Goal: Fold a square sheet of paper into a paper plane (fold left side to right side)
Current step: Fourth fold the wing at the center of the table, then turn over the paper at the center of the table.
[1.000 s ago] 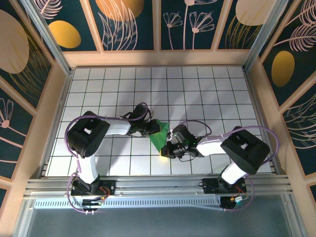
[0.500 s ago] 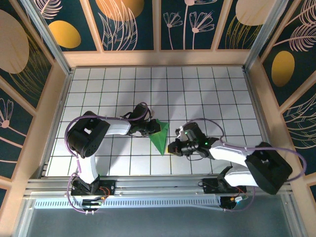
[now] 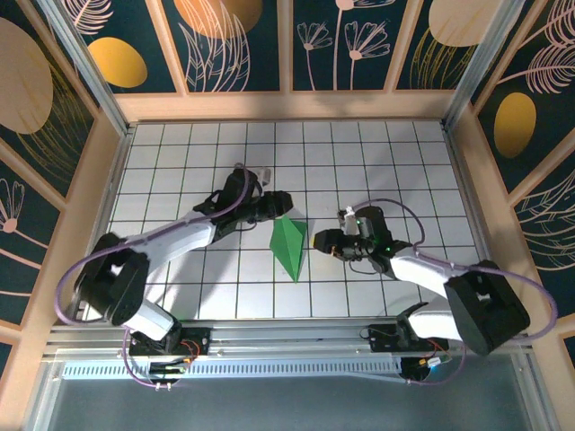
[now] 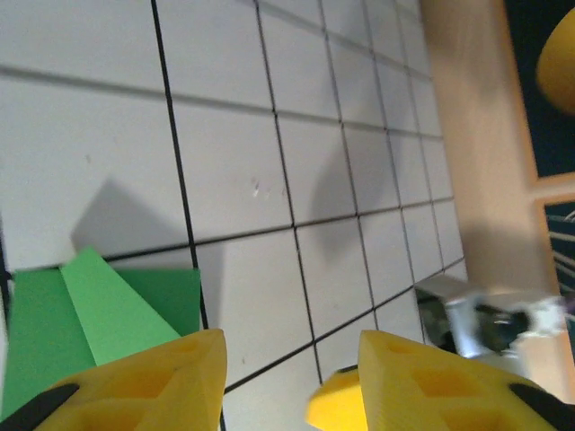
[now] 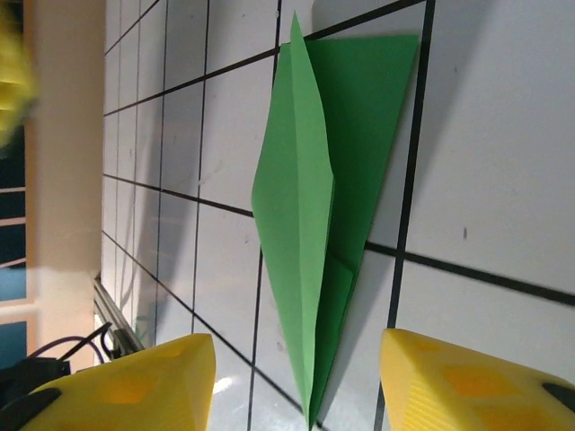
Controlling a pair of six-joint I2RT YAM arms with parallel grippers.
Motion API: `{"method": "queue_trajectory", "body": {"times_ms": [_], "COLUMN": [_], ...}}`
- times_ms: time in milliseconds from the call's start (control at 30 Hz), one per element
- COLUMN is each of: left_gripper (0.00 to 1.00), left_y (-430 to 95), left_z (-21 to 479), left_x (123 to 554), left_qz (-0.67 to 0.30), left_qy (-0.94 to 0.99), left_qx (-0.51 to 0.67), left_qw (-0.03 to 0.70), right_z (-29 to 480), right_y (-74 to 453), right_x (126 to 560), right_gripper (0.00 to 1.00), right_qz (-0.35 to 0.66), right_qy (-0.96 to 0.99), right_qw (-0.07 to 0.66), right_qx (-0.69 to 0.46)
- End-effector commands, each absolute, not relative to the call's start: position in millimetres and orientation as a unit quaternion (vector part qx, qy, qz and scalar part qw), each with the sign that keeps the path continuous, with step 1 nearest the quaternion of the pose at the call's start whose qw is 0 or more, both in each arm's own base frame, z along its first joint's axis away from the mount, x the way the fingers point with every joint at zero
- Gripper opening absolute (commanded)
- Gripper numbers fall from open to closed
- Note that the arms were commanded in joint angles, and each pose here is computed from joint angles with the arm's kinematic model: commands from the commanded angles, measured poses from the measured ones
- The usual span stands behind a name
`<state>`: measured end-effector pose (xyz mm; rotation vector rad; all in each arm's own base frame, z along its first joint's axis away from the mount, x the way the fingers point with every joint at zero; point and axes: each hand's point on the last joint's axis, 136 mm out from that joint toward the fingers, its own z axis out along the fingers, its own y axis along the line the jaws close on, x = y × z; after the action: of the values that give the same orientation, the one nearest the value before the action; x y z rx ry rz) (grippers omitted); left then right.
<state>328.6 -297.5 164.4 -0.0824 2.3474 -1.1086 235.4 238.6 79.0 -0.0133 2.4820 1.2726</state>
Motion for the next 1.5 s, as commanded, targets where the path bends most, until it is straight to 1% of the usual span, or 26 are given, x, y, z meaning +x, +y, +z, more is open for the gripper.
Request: {"method": "queue_trajectory", "body": {"times_ms": [0,133,267,533,600,667,733,800,867,900,1000,1067,1100,1133,1233,1333,1467], "left_gripper": [0.45,0.47,0.48,0.48,0.48,0.48,0.48,0.48,0.49,0.50,0.54,0.58,0.61,0.63,0.69,0.69,0.66], "left_y": [-262.1,-240.6,-227.0,-224.6,-224.7,-224.8,-224.4,-224.0,-224.3,-224.8,-223.5,-224.8,-226.3,-228.3,-235.4,-245.6,-262.9], "left_z": [157.0,151.8,138.3,135.4,137.7,138.7,140.8,142.9,148.7,154.0,175.8,196.7,211.1,224.5,264.2,293.4,300.9], "left_x": [327.4,315.2,304.6,302.9,304.1,304.9,305.6,305.6,305.6,305.7,306.8,305.2,303.6,300.7,288.4,272.6,260.1], "left_qz": [-0.348,-0.340,-0.332,-0.325,-0.325,-0.324,-0.324,-0.324,-0.328,-0.332,-0.346,-0.369,-0.388,-0.408,-0.475,-0.533,-0.579], "left_qy": [0.883,0.877,0.878,0.881,0.881,0.881,0.880,0.879,0.876,0.874,0.860,0.843,0.830,0.816,0.765,0.722,0.701], "left_qx": [-0.059,-0.089,-0.112,-0.113,-0.112,-0.111,-0.111,-0.113,-0.113,-0.112,-0.110,-0.101,-0.094,-0.085,-0.050,-0.008,0.036], "left_qw": [0.309,0.327,0.326,0.323,0.326,0.327,0.330,0.331,0.334,0.338,0.358,0.378,0.390,0.401,0.432,0.441,0.416], "right_z": [93.9,87.8,79.8,55.6,54.2,55.5,57.2,61.5,70.7,77.3,107.8,135.5,151.4,164.7,200.1,230.9,252.9], "right_y": [253.5,268.1,282.1,304.1,307.3,309.3,309.1,306.7,302.8,300.6,294.0,294.2,294.7,285.7,281.4,282.4,285.0], "right_x": [257.9,271.4,280.8,282.8,281.5,280.4,278.9,278.6,279.1,279.7,281.5,275.4,270.9,275.9,265.0,249.9,236.2], "right_gripper": [0.54,0.53,0.51,0.47,0.44,0.38,0.28,0.16,0.04,0.00,0.00,0.00,0.00,0.00,0.00,0.00,0.00], "right_qz": [0.465,0.474,0.480,0.477,0.479,0.483,0.484,0.481,0.479,0.479,0.486,0.504,0.517,0.523,0.555,0.594,0.631], "right_qy": [0.855,0.849,0.847,0.855,0.854,0.852,0.852,0.852,0.850,0.848,0.833,0.812,0.798,0.789,0.755,0.718,0.687], "right_qw": [0.224,0.221,0.211,0.177,0.174,0.173,0.173,0.178,0.190,0.198,0.234,0.257,0.268,0.286,0.305,0.309,0.299], "right_qx": [-0.060,-0.079,-0.089,-0.099,-0.101,-0.103,-0.104,-0.105,-0.108,-0.110,-0.123,-0.143,-0.154,-0.150,-0.169,-0.189,-0.200]}}
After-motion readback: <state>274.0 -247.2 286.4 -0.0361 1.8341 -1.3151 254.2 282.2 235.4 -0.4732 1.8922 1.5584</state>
